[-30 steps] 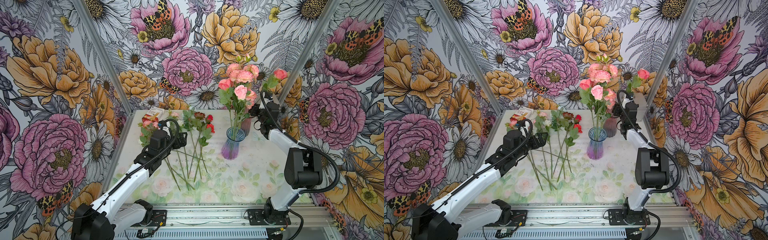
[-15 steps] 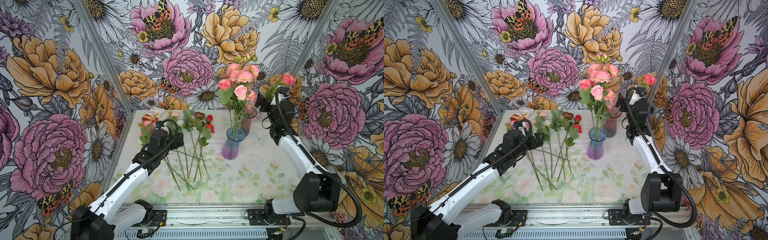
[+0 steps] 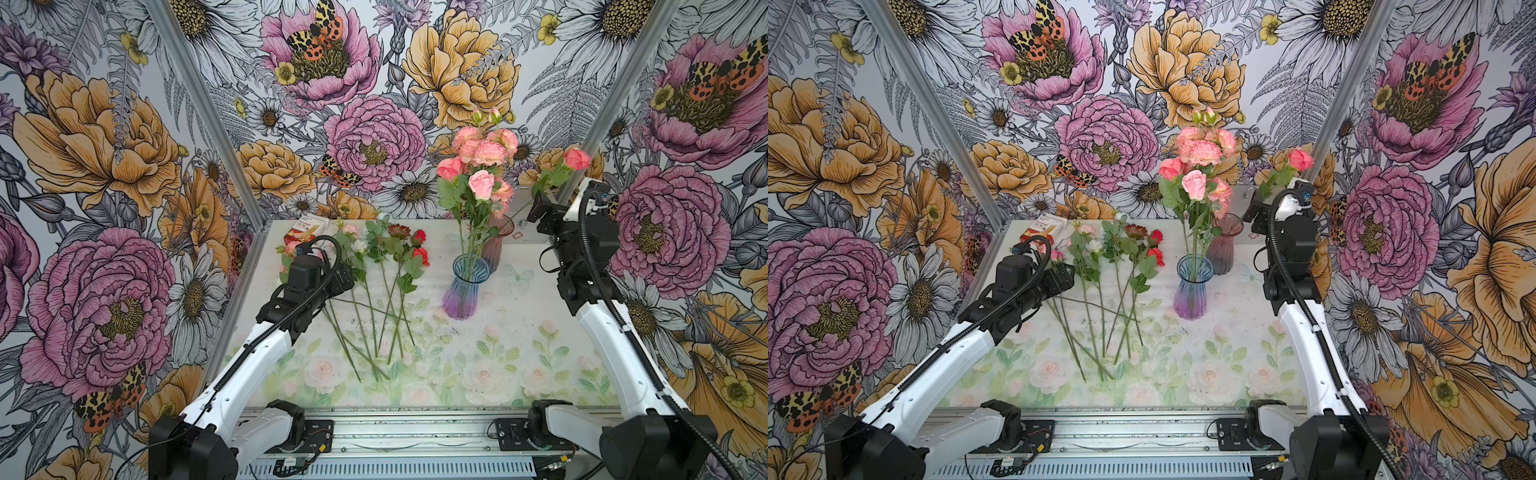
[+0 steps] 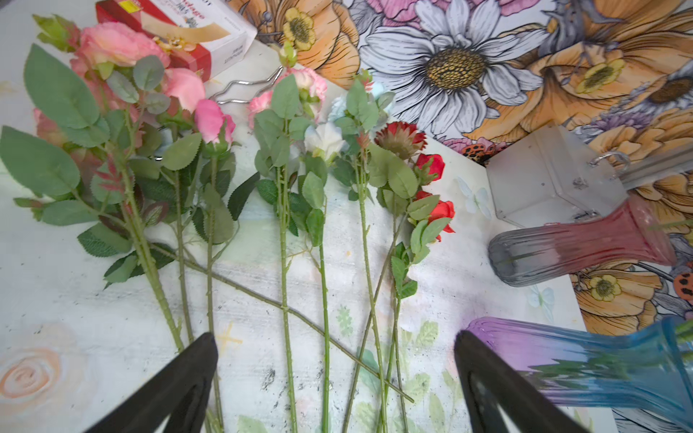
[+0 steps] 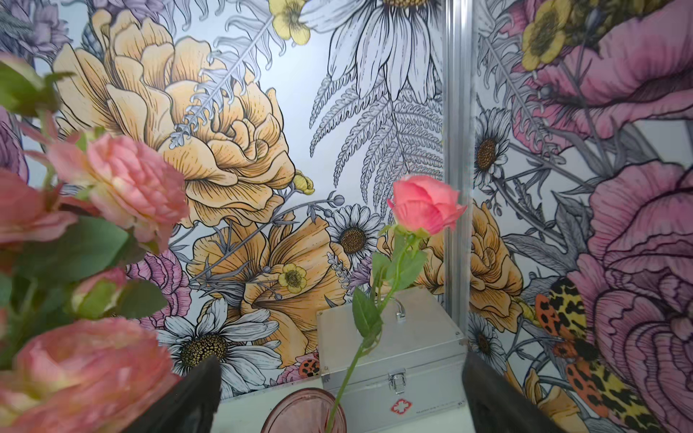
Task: Place the pink flowers into the vase
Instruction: Pick up the flower at the center of the board.
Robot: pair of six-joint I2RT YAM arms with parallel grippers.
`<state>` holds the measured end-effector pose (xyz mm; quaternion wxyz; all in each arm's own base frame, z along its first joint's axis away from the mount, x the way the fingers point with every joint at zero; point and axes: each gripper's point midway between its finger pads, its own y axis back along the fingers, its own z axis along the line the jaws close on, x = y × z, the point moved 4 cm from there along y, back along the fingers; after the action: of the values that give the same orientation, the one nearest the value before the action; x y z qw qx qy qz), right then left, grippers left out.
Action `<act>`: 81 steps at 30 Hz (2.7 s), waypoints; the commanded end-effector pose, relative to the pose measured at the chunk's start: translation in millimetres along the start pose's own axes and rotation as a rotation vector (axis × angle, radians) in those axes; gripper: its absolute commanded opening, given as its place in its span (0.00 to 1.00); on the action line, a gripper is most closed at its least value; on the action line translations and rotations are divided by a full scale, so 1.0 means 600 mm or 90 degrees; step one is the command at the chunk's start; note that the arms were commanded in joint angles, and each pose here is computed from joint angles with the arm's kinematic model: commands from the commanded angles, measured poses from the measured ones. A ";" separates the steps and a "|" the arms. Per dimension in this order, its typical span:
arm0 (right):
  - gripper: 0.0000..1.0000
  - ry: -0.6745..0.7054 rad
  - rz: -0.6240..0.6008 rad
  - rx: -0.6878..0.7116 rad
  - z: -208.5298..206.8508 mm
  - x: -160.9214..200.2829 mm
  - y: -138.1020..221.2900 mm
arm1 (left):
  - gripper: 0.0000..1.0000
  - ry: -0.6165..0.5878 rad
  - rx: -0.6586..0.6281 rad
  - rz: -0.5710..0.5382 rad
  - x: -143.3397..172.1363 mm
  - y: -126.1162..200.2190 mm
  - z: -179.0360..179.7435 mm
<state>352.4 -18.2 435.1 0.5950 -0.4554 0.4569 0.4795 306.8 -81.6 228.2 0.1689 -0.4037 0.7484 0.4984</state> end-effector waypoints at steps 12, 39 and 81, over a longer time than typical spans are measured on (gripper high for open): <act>0.99 0.057 -0.032 -0.509 0.323 -0.120 0.136 | 0.98 0.074 -0.100 0.246 0.058 -0.113 0.034; 1.00 0.148 0.340 -0.827 0.629 0.282 0.186 | 0.81 0.233 -0.277 0.259 0.097 -0.150 0.201; 0.99 0.144 0.409 -0.736 0.568 0.322 0.154 | 0.00 -0.003 -0.167 0.019 -0.006 -0.075 0.058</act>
<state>330.6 366.0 272.5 0.0218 -0.5835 0.3120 0.7495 339.9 -57.9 152.0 0.0210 -0.3895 0.7236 0.5694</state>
